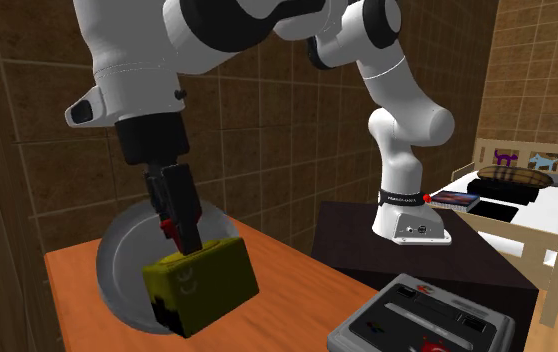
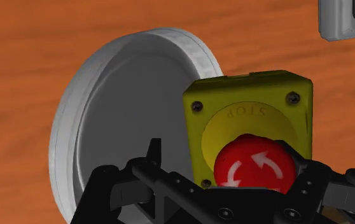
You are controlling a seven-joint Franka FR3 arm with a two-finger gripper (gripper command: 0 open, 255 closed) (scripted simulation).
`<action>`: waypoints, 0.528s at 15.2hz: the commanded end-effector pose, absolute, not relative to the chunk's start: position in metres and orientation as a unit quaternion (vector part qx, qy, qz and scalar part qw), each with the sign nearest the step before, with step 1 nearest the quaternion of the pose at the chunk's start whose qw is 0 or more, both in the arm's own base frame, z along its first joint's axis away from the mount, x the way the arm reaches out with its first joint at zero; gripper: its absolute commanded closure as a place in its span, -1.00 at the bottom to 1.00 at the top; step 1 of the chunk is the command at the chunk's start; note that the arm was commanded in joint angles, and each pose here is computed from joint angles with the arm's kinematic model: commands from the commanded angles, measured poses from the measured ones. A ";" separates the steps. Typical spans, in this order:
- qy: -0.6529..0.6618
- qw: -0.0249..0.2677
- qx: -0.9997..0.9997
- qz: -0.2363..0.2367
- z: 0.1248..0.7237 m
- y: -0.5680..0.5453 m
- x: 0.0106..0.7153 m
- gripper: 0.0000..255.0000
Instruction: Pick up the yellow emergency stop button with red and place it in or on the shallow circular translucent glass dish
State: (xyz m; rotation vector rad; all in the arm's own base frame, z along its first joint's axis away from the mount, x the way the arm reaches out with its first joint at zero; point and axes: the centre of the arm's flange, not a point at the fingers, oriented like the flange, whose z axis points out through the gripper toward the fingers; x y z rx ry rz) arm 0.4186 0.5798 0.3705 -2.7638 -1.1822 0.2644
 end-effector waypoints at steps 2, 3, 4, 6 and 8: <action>-0.389 0.051 -0.914 0.103 0.374 0.570 0.427 -1.00; -0.389 0.051 -0.914 0.103 0.387 0.570 0.430 -1.00; -0.389 0.051 -0.914 0.103 0.397 0.569 0.432 -1.00; -0.389 0.051 -0.914 0.103 0.397 0.569 0.432 -1.00; -0.389 0.051 -0.914 0.103 0.397 0.569 0.432 -1.00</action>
